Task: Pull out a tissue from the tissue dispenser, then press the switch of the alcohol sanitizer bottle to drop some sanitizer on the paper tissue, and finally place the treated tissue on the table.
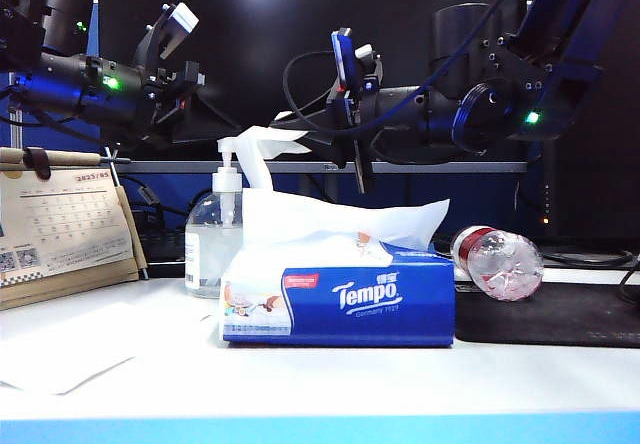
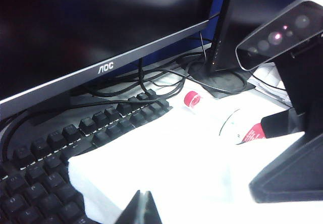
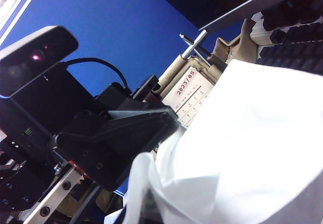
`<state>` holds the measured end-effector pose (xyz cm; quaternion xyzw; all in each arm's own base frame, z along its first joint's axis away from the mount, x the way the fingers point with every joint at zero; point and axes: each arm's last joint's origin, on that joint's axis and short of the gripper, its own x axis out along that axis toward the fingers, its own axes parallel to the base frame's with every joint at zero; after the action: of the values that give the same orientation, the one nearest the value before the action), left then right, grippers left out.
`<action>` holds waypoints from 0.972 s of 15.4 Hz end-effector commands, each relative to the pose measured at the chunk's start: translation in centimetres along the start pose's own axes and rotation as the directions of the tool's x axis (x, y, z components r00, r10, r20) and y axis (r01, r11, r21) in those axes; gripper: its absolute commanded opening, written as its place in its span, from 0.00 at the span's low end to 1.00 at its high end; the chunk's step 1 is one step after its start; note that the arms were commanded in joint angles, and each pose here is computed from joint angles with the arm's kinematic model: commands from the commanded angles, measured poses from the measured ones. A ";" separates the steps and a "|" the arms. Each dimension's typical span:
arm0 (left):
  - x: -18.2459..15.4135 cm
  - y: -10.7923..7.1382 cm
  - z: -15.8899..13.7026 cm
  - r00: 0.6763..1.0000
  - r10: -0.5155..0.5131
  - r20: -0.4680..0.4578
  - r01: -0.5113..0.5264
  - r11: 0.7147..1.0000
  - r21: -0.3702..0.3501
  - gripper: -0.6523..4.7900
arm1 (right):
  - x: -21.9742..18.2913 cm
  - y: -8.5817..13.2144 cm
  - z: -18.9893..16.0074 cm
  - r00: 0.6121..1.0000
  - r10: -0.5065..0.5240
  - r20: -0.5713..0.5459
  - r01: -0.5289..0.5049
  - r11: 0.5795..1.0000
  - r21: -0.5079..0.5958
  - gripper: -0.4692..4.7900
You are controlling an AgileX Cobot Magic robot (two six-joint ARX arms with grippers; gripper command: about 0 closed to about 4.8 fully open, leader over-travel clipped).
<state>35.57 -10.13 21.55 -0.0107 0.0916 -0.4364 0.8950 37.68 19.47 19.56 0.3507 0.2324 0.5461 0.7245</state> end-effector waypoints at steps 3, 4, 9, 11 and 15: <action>0.5 0.3 -2.9 0.991 -0.004 -0.132 -0.009 0.995 -0.101 0.11 | 0.0 0.5 0.3 1.000 0.023 0.004 -0.023 0.999 -0.023 0.09; 0.6 0.4 -3.2 0.990 -0.005 -0.141 -0.010 0.994 -0.108 0.11 | 0.0 0.5 0.3 1.000 0.024 0.004 -0.024 0.999 -0.023 0.09; 0.9 0.1 -3.2 0.991 0.003 -0.134 -0.017 0.995 -0.100 0.11 | 0.0 0.5 0.3 1.000 0.023 0.005 -0.023 0.999 -0.024 0.09; 1.8 -0.9 -2.7 0.995 0.020 -0.098 -0.027 0.998 -0.062 0.11 | 0.0 0.5 0.2 1.000 0.026 0.000 -0.026 0.999 -0.023 0.09; 2.1 -1.1 -2.6 0.993 0.071 -0.096 -0.077 0.995 -0.061 0.11 | 0.1 0.5 0.1 0.998 0.049 -0.037 -0.049 0.999 0.006 0.09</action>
<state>35.78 -12.41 20.86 -0.0051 0.0770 -0.4116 0.9081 37.56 19.45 19.55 0.3458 0.2399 0.5613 0.7126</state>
